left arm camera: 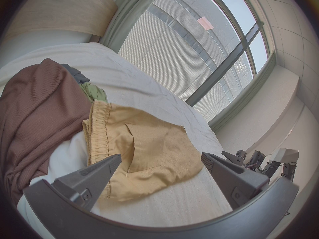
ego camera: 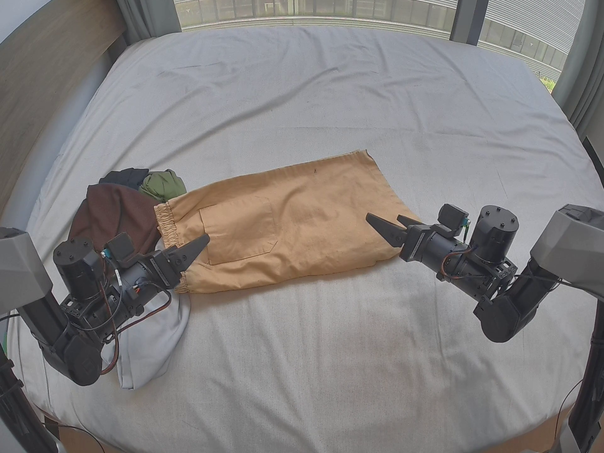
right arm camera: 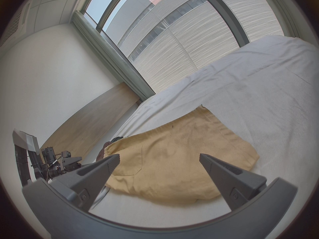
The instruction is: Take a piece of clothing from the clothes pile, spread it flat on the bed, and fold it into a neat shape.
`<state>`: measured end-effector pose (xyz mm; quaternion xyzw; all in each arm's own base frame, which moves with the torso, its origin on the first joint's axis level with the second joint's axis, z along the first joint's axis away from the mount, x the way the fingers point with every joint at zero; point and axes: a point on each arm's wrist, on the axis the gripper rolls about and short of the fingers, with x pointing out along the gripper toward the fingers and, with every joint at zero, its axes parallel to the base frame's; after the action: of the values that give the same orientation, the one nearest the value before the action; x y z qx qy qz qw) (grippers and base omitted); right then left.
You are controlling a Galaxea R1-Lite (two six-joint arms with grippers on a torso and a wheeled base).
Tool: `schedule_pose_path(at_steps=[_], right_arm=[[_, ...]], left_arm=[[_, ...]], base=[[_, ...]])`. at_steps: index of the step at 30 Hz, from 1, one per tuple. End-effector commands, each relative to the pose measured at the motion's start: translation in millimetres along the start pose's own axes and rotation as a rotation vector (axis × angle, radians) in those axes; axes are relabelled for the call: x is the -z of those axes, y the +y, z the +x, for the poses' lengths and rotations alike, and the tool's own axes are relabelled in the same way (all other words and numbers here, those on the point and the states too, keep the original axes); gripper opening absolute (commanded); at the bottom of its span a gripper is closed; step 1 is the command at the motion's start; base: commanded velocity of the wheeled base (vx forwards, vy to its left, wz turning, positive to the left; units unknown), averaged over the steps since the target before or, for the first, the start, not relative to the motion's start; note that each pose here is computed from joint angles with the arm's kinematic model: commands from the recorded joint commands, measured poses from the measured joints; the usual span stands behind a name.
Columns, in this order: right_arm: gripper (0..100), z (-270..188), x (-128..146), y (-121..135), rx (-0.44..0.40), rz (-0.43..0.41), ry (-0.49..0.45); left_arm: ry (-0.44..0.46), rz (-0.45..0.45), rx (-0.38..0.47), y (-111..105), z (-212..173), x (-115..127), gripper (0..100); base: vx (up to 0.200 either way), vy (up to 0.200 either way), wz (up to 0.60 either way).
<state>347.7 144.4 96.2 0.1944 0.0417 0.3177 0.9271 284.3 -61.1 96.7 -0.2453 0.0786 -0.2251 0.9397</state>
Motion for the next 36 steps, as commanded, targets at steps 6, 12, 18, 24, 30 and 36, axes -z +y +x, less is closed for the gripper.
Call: schedule_pose_path(at_steps=[6,12,18,24,30,36], right_arm=[[100,1,31,-18,0.048,0.028,0.086],[100,2,49,-26,0.068,0.041,0.132],[100,0,54,-34,0.103,0.057,0.178],[100,-2,56,-38,0.121,0.066,0.198],[100,1,60,-37,0.116,0.068,0.205],[100,15,79,-36,0.1,0.07,0.221]], left_arm=[[0.019,-0.005,-0.007,2,0,5,100],[0.019,-0.007,-0.012,4,1,5,100],[0.017,-0.007,-0.014,4,1,5,100],[0.013,-0.007,-0.02,7,2,4,100],[0.009,-0.007,-0.022,7,2,3,100],[0.007,-0.006,-0.021,7,2,3,100]], base=[[0.0,0.0,0.0],[0.0,0.0,0.0],[0.0,0.0,0.0],[0.0,0.0,0.0],[0.0,0.0,0.0],[0.0,0.0,0.0]])
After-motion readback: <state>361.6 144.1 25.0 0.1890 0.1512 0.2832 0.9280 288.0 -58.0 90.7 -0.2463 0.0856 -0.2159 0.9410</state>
